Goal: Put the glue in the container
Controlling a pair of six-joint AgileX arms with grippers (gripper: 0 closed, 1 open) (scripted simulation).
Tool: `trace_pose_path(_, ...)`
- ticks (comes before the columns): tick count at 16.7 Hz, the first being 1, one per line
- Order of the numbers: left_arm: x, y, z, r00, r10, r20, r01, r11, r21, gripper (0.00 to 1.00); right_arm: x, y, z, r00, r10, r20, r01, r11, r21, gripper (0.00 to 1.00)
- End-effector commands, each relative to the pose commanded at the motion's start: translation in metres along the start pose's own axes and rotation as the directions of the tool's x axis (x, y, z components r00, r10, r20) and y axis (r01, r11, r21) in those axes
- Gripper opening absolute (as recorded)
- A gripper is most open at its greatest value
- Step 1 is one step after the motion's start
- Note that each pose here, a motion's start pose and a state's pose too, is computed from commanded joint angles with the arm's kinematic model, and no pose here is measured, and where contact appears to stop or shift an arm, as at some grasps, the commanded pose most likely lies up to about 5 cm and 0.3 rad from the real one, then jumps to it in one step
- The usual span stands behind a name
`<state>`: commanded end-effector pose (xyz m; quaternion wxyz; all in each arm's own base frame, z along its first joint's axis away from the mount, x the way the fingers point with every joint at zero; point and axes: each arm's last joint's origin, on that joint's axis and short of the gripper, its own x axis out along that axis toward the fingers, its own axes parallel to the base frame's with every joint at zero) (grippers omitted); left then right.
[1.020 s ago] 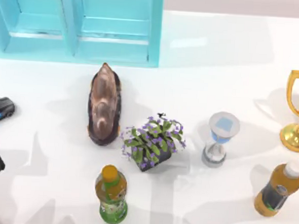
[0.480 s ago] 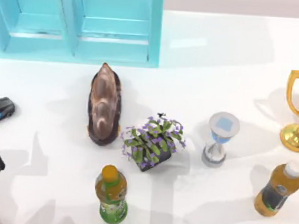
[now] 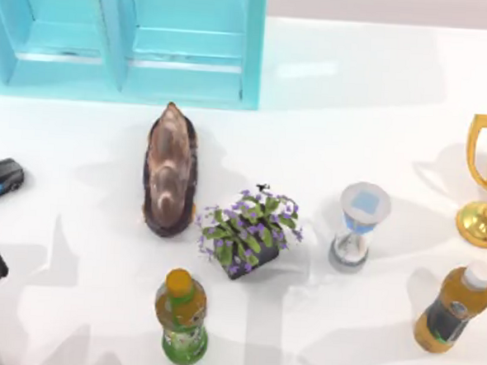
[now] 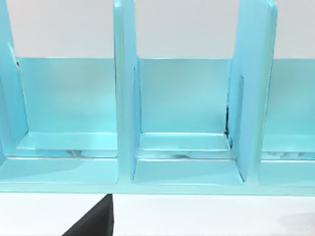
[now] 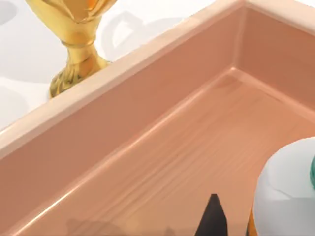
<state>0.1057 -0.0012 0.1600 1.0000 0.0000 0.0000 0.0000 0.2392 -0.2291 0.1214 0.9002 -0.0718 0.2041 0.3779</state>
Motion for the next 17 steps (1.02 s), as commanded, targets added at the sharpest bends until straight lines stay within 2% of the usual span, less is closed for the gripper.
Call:
trace_pose_path(11, 0.0, 0.0, 0.0, 1.0, 0.0, 0.0, 0.0, 1.0, 0.0, 1.0, 0.0, 0.0, 0.0, 1.0, 0.0, 0.0, 0.0, 1.0, 0.0, 0.98)
trace_pose_path(17, 0.0, 0.0, 0.0, 1.0, 0.0, 0.0, 0.0, 1.0, 0.0, 1.0, 0.0, 0.0, 0.0, 1.0, 0.0, 0.0, 0.0, 1.0, 0.0, 1.0)
